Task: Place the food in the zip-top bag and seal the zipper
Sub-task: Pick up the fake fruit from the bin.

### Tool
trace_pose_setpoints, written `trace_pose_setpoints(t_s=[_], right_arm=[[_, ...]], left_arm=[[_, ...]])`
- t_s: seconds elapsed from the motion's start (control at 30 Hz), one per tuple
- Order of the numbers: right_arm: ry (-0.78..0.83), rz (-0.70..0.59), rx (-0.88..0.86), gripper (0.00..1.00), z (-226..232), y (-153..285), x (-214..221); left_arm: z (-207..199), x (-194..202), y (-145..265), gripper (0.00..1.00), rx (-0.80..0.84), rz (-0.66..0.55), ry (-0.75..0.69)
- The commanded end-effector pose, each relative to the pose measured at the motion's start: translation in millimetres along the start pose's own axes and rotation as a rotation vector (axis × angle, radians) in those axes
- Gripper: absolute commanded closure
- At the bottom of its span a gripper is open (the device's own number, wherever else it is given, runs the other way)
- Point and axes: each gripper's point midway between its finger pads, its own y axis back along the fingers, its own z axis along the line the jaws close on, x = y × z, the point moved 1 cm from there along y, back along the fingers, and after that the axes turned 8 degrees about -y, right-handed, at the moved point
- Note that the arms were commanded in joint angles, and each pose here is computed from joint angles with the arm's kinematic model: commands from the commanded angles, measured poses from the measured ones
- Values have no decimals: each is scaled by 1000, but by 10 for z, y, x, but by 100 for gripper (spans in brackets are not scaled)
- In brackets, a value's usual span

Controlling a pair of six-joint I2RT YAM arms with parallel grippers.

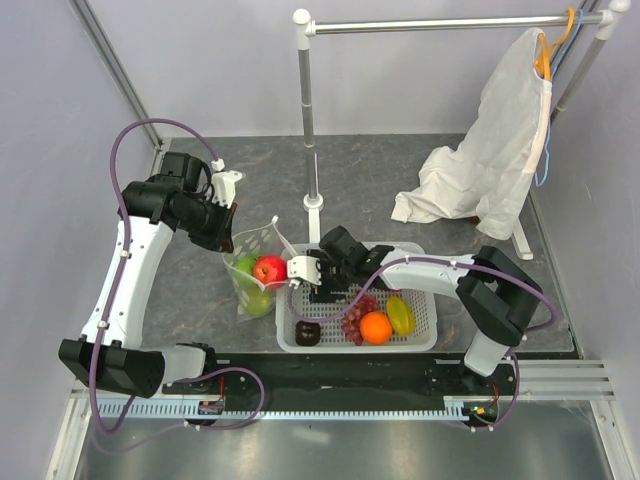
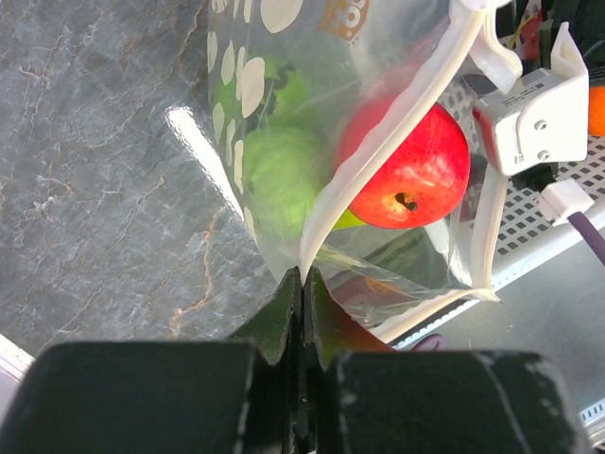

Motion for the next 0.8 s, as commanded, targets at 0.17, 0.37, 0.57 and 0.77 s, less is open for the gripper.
trace_pose_setpoints(t_s=[0.17, 0.37, 0.57, 0.77], right_arm=[[43, -69, -13, 48, 108, 301, -39], [33, -111, -17, 57, 147, 431, -129], [-44, -183, 0, 57, 88, 848, -408], [-125, -387, 24, 57, 75, 1646, -1019]], left_arm=[[-62, 126, 42, 98, 23, 43, -15], [-59, 118, 41, 98, 23, 43, -14], [-56, 148, 50, 98, 17, 52, -15], [-70, 121, 26, 98, 37, 52, -13]])
